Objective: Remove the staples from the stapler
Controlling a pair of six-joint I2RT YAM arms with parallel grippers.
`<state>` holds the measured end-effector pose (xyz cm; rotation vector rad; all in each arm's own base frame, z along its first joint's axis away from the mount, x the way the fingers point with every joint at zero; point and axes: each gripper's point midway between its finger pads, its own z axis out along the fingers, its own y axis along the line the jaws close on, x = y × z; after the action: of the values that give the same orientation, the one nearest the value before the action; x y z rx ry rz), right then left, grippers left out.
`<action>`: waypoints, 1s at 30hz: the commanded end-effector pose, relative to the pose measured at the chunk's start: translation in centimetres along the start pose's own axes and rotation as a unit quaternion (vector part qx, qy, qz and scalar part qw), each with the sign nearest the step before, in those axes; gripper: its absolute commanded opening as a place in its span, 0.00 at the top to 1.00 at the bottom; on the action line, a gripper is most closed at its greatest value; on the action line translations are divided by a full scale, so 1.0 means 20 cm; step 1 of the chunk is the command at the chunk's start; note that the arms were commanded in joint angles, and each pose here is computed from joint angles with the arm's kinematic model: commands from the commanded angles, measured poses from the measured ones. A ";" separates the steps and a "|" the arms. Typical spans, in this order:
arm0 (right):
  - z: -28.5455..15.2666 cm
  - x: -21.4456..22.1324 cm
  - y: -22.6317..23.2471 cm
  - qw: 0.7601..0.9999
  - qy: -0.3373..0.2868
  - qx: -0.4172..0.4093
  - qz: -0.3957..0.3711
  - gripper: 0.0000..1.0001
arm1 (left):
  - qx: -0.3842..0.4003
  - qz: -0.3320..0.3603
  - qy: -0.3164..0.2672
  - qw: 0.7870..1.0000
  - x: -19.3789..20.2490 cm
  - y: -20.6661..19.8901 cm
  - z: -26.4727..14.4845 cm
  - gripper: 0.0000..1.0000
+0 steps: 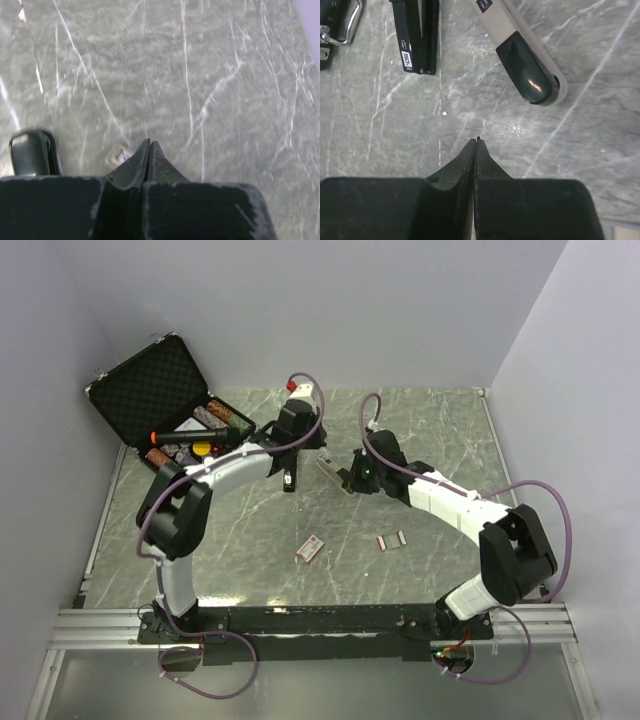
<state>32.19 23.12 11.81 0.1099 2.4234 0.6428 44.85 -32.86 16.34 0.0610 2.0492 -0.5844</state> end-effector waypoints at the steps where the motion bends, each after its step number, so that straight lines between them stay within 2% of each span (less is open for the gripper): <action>1: 0.07 -0.03 0.05 1.000 -0.002 -0.023 0.018 1.00 | 0.074 -0.030 -0.004 0.997 -0.05 -0.06 0.16 0.99; 6: 0.15 0.00 0.04 0.999 0.012 -0.016 0.026 1.00 | 0.105 -0.048 0.022 0.993 0.02 -0.06 0.31 0.99; 14: 0.27 0.04 -0.01 0.999 0.031 0.005 0.037 1.00 | 0.102 -0.046 0.071 0.991 0.17 -0.03 0.48 0.99; 22: 0.34 -0.08 -0.11 0.997 0.018 0.049 0.053 1.00 | 0.050 -0.021 0.092 0.994 0.31 0.13 0.45 0.99; 30: 0.36 -0.16 -0.18 0.995 0.007 0.072 0.066 1.00 | 0.035 -0.023 0.124 0.991 0.44 0.20 0.40 0.99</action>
<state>37.65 22.98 6.24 0.2846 2.5218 0.5701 48.77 -35.18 3.82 0.1212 2.2573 -0.7205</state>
